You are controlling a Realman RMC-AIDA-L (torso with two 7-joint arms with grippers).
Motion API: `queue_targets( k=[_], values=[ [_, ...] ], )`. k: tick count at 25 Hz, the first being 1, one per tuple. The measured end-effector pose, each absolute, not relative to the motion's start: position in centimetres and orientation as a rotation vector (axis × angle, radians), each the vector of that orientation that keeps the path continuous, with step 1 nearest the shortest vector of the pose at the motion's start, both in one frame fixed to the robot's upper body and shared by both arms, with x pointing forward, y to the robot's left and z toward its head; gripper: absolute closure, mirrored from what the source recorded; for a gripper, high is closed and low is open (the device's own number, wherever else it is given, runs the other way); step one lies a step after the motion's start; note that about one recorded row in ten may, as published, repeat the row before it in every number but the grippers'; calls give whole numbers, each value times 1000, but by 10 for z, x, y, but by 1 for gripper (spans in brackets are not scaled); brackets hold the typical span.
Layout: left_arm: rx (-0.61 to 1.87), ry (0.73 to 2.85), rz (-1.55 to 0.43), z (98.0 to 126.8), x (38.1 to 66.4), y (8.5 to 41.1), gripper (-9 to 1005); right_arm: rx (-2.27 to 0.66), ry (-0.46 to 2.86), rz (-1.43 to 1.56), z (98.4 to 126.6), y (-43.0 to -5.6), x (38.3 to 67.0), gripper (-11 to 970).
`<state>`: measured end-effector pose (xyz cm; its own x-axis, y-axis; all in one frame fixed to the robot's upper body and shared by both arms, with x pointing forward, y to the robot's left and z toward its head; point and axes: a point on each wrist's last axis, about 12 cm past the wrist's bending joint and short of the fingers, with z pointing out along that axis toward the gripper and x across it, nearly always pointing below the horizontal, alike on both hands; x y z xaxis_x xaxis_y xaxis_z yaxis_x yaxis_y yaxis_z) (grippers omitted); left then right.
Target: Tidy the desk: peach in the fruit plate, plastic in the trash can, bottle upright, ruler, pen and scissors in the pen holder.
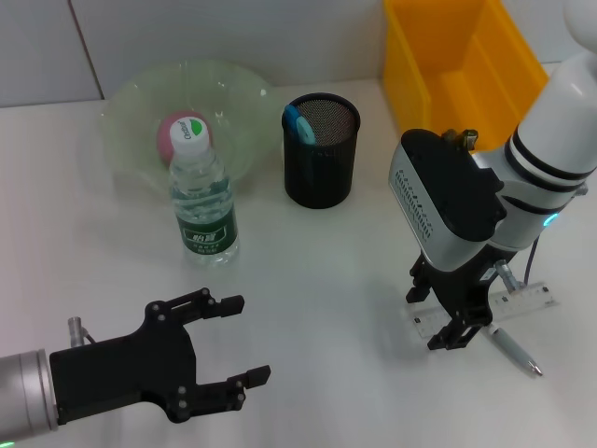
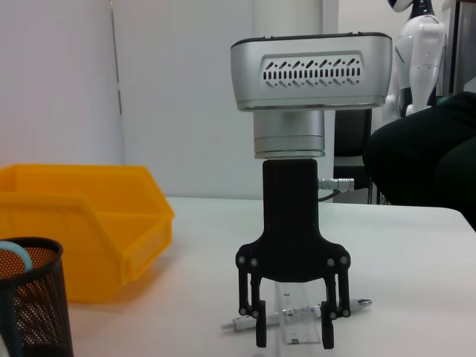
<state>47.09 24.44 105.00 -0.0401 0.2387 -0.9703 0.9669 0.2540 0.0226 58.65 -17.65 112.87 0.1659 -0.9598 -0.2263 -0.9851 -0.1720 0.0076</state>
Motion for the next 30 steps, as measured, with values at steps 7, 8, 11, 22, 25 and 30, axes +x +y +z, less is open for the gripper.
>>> queue_targets(
  k=[7, 8, 11, 22, 25, 30],
  values=[
    [1182, 1501, -897, 1050, 471, 244, 194, -2293, 1926, 271, 1127, -176, 586, 326],
    [1181, 1501, -896, 1050, 471, 244, 194, -2294, 1926, 271, 1127, -176, 586, 325],
    [1180, 1500, -897, 1051, 471, 245, 194, -2301, 1929, 279, 1127, -175, 586, 329],
    [1186, 1485, -908, 1053, 471, 244, 194, -2298, 1981, 264, 1124, -171, 594, 540],
    [1190, 1474, -919, 1054, 470, 244, 194, -2280, 1970, 256, 1133, -170, 594, 567],
    [1187, 1477, -918, 1054, 470, 245, 194, -2221, 1963, 253, 1140, -172, 597, 567]
  ],
)
